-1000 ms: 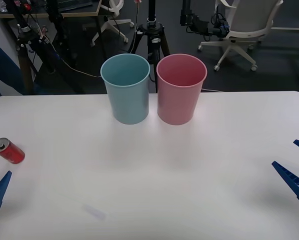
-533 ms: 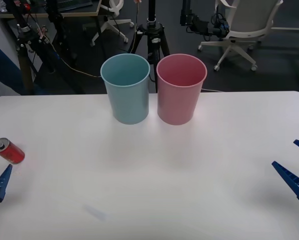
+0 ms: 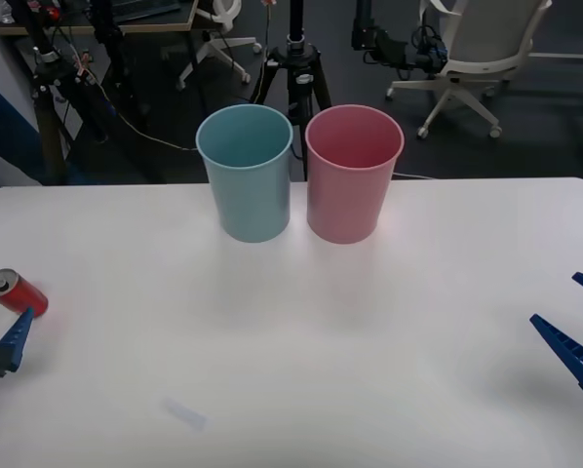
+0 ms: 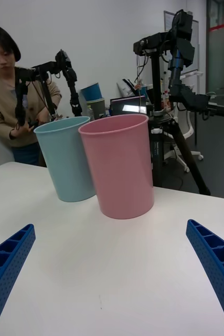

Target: Grasp the object on the table and drop it into the matching bin: aluminum can to the light blue bin, PET bottle to the pink bin.

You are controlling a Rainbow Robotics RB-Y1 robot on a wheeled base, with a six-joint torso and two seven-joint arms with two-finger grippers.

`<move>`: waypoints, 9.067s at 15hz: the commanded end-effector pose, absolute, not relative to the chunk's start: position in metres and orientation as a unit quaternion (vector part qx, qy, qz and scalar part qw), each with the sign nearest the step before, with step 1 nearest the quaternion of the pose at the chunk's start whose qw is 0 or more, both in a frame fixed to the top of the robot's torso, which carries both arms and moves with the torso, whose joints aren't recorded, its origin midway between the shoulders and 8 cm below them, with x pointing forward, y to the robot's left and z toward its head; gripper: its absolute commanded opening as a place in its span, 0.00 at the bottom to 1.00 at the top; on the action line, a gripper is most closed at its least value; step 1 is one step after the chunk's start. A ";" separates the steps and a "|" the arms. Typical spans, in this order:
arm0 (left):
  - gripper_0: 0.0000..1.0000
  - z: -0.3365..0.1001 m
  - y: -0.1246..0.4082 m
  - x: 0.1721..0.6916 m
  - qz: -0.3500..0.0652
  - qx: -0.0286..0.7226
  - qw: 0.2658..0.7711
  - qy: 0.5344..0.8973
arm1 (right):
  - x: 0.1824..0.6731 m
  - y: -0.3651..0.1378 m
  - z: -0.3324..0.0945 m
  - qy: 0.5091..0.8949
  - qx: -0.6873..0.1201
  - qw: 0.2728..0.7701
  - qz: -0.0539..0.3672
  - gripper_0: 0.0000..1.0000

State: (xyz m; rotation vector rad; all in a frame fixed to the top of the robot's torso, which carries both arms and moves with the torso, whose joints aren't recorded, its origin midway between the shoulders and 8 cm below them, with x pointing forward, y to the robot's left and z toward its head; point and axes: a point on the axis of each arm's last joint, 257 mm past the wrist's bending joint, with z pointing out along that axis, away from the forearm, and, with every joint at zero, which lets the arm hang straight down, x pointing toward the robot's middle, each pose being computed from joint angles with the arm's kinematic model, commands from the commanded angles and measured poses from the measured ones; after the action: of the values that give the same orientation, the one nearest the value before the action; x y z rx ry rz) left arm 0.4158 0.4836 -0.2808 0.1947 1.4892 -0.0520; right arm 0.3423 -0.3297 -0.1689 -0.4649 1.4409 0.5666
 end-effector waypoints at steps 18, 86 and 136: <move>1.00 -0.304 0.490 0.483 -0.011 0.035 0.692 0.721 | 0.342 -0.330 -0.169 0.645 -0.208 0.691 0.253 1.00; 0.00 0.030 0.155 0.507 -0.279 0.345 0.673 0.592 | 0.342 -0.330 -0.169 0.645 -0.208 0.691 0.253 1.00; 1.00 0.012 0.107 0.647 -0.277 0.286 0.666 0.631 | 0.342 -0.330 -0.169 0.645 -0.208 0.691 0.253 1.00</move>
State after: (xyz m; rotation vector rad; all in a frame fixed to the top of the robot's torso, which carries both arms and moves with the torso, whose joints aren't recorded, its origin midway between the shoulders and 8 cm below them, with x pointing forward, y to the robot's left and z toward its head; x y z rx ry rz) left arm 0.6495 0.1034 0.0118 0.6397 1.4243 -0.6187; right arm 0.3423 -0.3297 -0.1689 -0.4649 1.4410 0.5666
